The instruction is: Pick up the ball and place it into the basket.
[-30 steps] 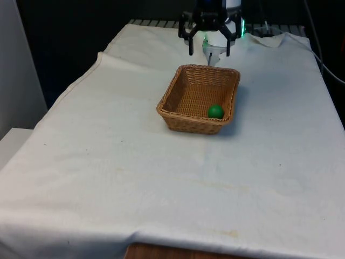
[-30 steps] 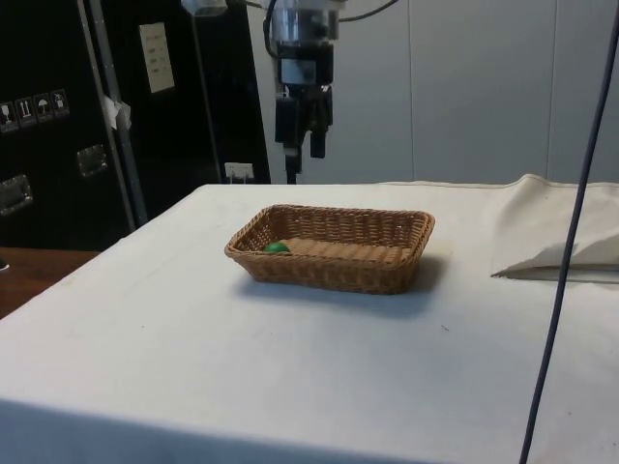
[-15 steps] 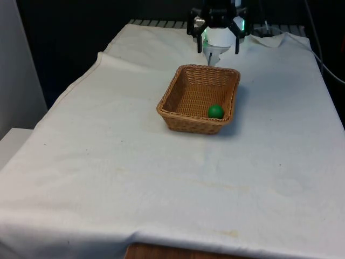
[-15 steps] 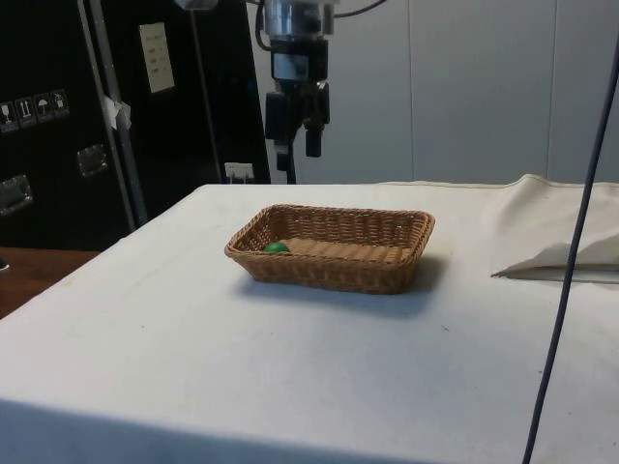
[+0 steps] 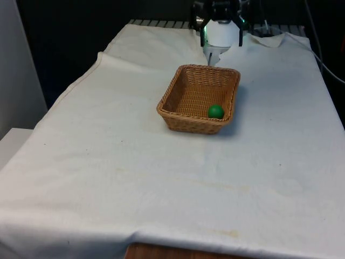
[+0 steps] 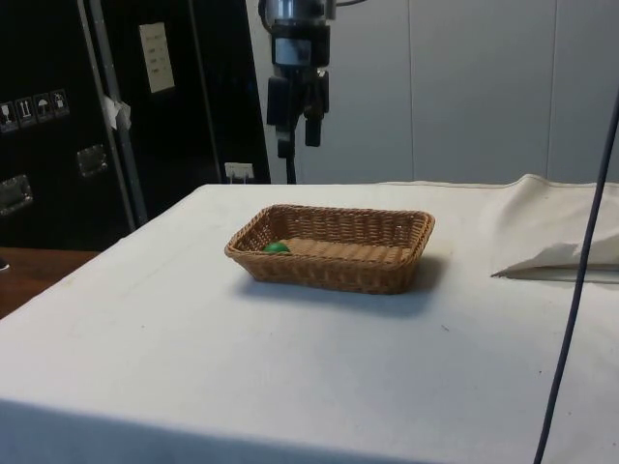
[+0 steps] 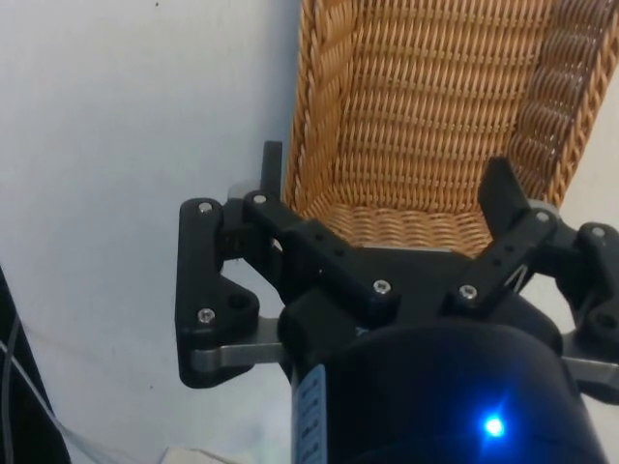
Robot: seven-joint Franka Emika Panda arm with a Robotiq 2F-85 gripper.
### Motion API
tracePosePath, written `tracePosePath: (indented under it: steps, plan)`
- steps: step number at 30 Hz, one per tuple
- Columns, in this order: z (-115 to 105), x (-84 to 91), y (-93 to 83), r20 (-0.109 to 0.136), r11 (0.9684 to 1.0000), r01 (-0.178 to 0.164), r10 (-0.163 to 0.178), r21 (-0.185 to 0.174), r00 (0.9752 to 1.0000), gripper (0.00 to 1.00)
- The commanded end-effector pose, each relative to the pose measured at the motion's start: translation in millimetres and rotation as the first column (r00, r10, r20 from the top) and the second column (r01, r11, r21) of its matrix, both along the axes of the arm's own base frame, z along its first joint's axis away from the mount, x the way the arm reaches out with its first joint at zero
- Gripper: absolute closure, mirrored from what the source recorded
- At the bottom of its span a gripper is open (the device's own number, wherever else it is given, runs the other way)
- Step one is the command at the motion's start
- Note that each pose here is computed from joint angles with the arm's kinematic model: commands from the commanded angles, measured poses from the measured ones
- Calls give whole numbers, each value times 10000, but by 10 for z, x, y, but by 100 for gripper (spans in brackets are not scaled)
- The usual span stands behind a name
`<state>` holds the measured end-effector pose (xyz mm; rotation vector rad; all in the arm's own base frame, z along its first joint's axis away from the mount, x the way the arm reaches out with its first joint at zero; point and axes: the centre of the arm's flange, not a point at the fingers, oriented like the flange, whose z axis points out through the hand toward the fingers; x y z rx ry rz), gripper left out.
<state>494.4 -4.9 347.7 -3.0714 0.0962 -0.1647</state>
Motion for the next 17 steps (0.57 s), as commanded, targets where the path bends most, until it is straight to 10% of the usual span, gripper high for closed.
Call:
tracePosePath:
  steps: [1,17]
  plan:
    - [42,-19,-10,-4,9999,-118,118,-115,9999,0]
    - [210,-74,-4,94,9968,-786,787,-114,9969,0]
